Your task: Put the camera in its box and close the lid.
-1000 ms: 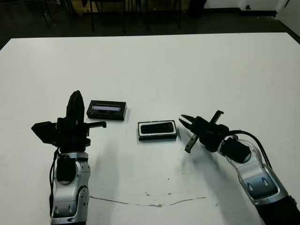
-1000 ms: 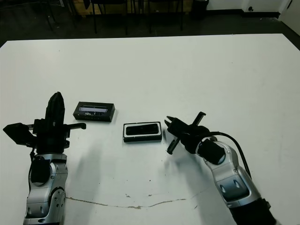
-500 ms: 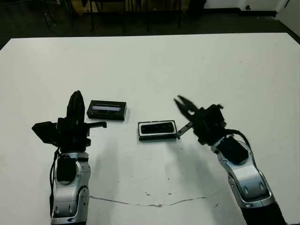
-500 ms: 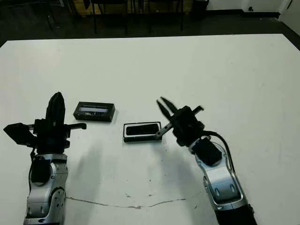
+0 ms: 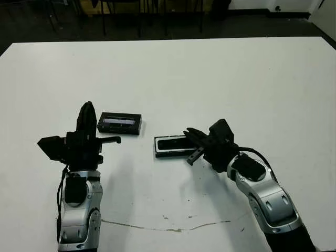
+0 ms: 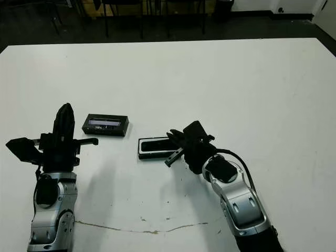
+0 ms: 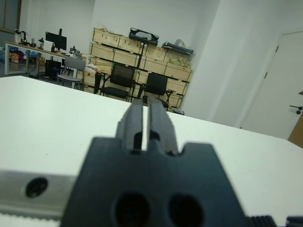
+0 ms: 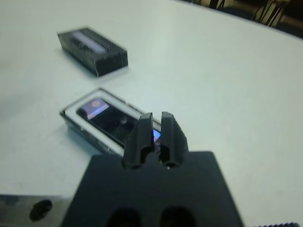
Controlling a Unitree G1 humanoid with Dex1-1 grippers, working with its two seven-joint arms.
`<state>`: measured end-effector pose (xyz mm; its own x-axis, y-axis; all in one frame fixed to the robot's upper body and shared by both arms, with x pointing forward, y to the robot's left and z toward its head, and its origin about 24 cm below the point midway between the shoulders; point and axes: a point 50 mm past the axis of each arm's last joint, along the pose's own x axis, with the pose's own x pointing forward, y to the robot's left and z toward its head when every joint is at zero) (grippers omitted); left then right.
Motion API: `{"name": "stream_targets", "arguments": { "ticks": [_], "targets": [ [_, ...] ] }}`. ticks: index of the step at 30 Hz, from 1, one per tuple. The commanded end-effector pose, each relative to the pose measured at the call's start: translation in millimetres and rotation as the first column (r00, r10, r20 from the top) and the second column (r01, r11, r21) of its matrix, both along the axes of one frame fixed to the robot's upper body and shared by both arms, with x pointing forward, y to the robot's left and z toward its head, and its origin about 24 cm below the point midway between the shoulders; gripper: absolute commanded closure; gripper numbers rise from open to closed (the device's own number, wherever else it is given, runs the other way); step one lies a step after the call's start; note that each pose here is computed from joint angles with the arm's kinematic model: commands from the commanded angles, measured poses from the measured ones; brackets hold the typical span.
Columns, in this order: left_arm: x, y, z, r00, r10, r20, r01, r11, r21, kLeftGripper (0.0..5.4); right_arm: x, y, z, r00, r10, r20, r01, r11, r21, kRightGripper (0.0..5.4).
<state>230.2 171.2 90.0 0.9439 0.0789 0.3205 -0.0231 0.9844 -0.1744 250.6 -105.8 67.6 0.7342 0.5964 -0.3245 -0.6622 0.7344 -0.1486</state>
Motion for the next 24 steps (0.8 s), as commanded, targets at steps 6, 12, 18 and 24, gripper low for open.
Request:
{"name": "stream_targets", "arguments": {
  "ticks": [6, 12, 18, 24],
  "targets": [
    [-1.0, 1.1, -5.9, 0.999, 0.001, -0.038, -0.001, 1.0, -0.012, 5.4, -5.6, -13.0, -20.5, 0.999, 0.021, -0.034, -0.026, 0.99, -0.139, 5.39],
    [-1.2, 1.3, -5.3, 0.999, 0.0, -0.032, 0.0, 1.0, -0.013, 5.4, -10.8, -18.1, -28.4, 0.998, 0.037, -0.053, -0.049, 0.972, -0.232, 5.39],
    [-1.6, 2.7, -4.7, 0.999, 0.007, -0.032, -0.008, 1.0, -0.004, 5.4, -12.3, -23.6, -23.3, 0.999, 0.02, -0.029, -0.025, 0.982, -0.187, 5.39],
    [-1.9, 9.7, 7.1, 1.0, -0.006, -0.001, 0.006, 1.0, 0.023, 5.4, -4.5, -37.1, 6.7, 0.992, -0.071, 0.106, 0.067, 0.997, 0.039, 5.39]
  ]
}}
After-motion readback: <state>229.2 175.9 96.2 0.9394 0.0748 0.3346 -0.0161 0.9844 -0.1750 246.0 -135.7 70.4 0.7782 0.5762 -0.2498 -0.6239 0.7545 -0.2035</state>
